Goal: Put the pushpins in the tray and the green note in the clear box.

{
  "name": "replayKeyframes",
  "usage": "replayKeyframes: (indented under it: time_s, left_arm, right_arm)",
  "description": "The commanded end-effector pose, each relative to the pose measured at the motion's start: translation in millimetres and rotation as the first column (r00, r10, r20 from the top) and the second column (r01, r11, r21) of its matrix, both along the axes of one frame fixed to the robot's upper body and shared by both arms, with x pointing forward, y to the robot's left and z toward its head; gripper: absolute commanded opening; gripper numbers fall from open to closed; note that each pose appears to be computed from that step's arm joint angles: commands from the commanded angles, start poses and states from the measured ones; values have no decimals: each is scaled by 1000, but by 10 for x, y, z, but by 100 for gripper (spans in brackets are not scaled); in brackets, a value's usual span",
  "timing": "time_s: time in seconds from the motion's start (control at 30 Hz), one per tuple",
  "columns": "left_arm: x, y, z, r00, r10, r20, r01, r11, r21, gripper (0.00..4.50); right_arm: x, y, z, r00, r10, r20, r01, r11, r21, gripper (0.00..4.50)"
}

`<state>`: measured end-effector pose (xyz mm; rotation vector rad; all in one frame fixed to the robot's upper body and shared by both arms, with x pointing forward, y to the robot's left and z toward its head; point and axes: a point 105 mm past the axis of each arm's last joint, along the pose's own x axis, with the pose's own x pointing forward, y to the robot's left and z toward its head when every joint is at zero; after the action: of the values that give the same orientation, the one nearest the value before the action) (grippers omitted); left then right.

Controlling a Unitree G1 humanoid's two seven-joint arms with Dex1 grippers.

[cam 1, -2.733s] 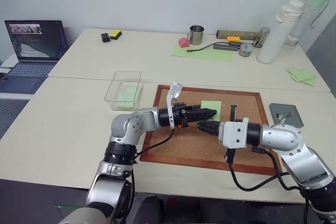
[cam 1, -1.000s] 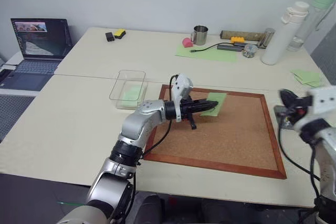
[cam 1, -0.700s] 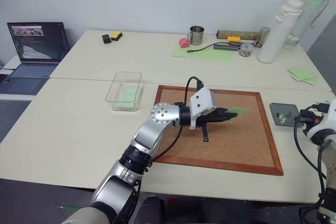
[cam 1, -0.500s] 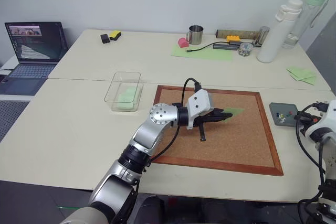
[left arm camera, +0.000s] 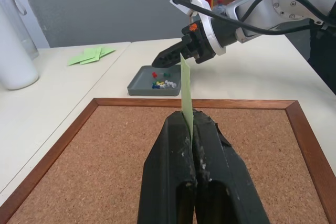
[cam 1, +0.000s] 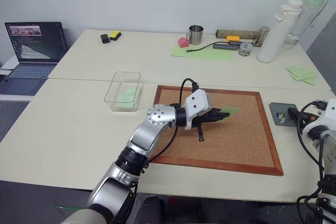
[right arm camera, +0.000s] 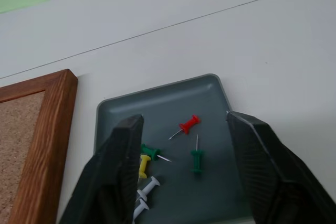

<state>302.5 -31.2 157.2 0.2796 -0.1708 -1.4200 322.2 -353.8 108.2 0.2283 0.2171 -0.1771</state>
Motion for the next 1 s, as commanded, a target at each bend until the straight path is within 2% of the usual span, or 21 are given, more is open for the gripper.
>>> replayKeyframes:
  time_s: [0.03, 0.17, 0.27, 0.33, 0.43, 0.57, 0.7, 0.8, 0.87, 1.0]
  left_arm:
    - [-1, 24, 171, 1000, 10, 16, -9, 998, -57, 0]
    - [75, 116, 236, 998, 63, -9, -63, 995, -80, 0]
    - [267, 426, 304, 974, 222, -35, -225, 970, -91, 0]
    - [370, 616, 349, 947, 319, -40, -321, 942, -96, 0]
    - [625, 1150, 512, 831, 554, -54, -555, 820, -138, 0]
    - [845, 1871, 593, 614, 785, -78, -786, 599, -155, 0]
    - [942, 2424, 533, 415, 904, -105, -905, 400, -143, 0]
    - [1006, 2645, 379, 306, 937, -172, -951, 290, -112, 0]
    - [1018, 2637, 276, 301, 930, -213, -953, 287, -96, 0]
    - [1031, 2499, 126, 341, 912, -227, -940, 335, -69, 0]
  right_arm:
    - [-24, 44, 256, 996, 35, 87, -33, 999, -31, 329]
    - [-70, 223, 472, 978, 149, 145, -134, 985, -111, 329]
    - [-165, 775, 723, 889, 417, 190, -381, 903, -197, 329]
    - [-221, 998, 815, 842, 496, 212, -459, 865, -202, 329]
    - [-321, 1473, 1020, 719, 646, 257, -601, 763, -236, 329]
    - [-409, 1912, 1220, 591, 751, 295, -700, 659, -275, 329]
    - [-455, 2147, 1320, 509, 803, 310, -761, 588, -275, 329]
    - [-478, 2265, 1310, 466, 833, 298, -798, 541, -266, 329]
    - [-475, 2298, 1260, 460, 843, 280, -806, 528, -267, 329]
    - [-471, 2360, 1143, 463, 846, 265, -813, 524, -253, 329]
